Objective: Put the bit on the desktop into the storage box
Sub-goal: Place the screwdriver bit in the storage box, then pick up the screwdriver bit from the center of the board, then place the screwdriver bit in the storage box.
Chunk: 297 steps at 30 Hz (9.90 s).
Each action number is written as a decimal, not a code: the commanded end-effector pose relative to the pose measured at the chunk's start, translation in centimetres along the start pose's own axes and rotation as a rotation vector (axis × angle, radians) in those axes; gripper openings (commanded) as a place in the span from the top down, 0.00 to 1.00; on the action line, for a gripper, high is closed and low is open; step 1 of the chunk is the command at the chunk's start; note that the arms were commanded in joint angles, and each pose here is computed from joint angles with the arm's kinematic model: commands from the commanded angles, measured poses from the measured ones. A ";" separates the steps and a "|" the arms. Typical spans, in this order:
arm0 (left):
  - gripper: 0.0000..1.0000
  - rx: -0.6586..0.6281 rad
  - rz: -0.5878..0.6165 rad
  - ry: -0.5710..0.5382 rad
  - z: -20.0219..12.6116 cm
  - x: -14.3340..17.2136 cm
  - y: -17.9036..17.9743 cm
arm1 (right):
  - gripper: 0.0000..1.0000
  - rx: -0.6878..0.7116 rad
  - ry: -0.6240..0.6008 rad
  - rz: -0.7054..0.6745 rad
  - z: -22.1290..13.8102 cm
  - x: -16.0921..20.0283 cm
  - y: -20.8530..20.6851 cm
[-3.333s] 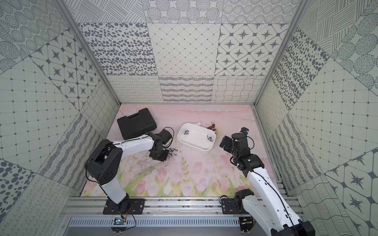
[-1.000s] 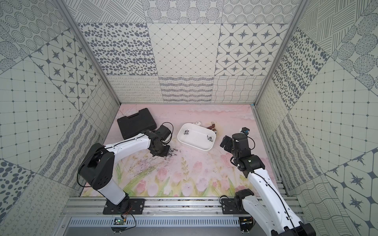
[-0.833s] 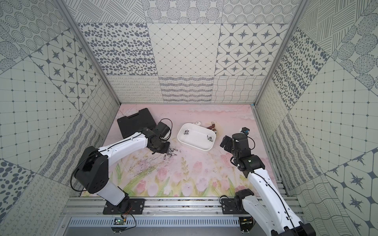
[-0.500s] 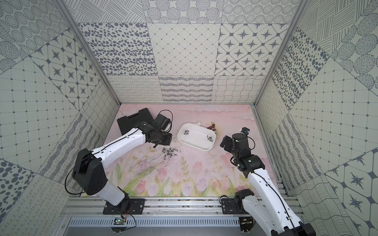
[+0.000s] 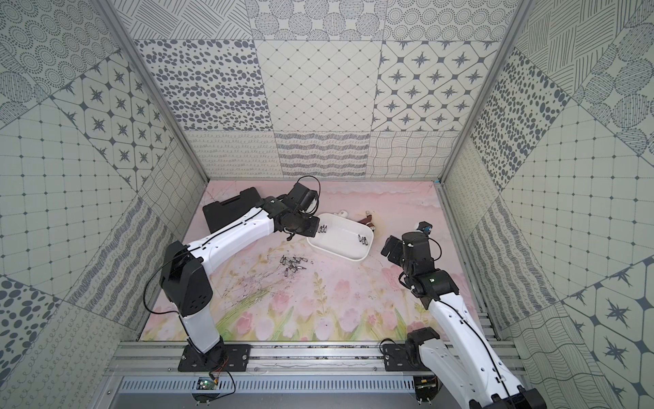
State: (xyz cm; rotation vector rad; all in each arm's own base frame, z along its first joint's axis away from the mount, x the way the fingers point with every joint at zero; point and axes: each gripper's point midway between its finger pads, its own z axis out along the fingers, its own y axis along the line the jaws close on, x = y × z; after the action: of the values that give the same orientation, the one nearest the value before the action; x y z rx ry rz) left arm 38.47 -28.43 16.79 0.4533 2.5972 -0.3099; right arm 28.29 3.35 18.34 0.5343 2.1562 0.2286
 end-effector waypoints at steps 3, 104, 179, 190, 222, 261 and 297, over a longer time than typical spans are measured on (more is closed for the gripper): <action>0.96 -0.015 0.055 0.047 3.0 -0.7 -0.8 | 0.03 -0.012 -0.014 0.028 0.2 -0.1 0.1; 0.25 -0.163 -0.198 -0.283 -9.6 4.4 9.6 | 0.03 -0.316 0.190 -0.050 -1.5 -1.5 8.9; 0.01 -0.221 -0.659 -0.159 -4.7 20.4 15.8 | 0.63 -0.373 0.673 -1.218 9.0 25.5 26.8; 0.01 -0.225 -0.650 -0.157 -4.9 20.0 15.8 | 0.66 -0.376 0.687 -1.226 9.8 26.3 27.0; 0.01 -0.233 -0.651 -0.145 -4.7 20.1 15.9 | 0.83 -0.319 0.754 -1.223 9.0 28.0 23.8; 0.01 -0.192 -0.623 -0.131 -4.5 19.5 15.2 | 0.87 -0.331 0.498 -0.779 6.9 10.2 25.9; 0.01 -0.170 -0.625 -0.067 -1.1 19.8 14.9 | 0.93 -0.025 0.463 -0.277 20.9 9.8 20.7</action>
State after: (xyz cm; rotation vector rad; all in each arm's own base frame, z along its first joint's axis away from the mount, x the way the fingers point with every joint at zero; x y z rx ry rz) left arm 26.01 -8.40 5.68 -0.4595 2.6219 -0.2450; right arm 44.77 24.98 6.42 0.1423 2.6668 0.2246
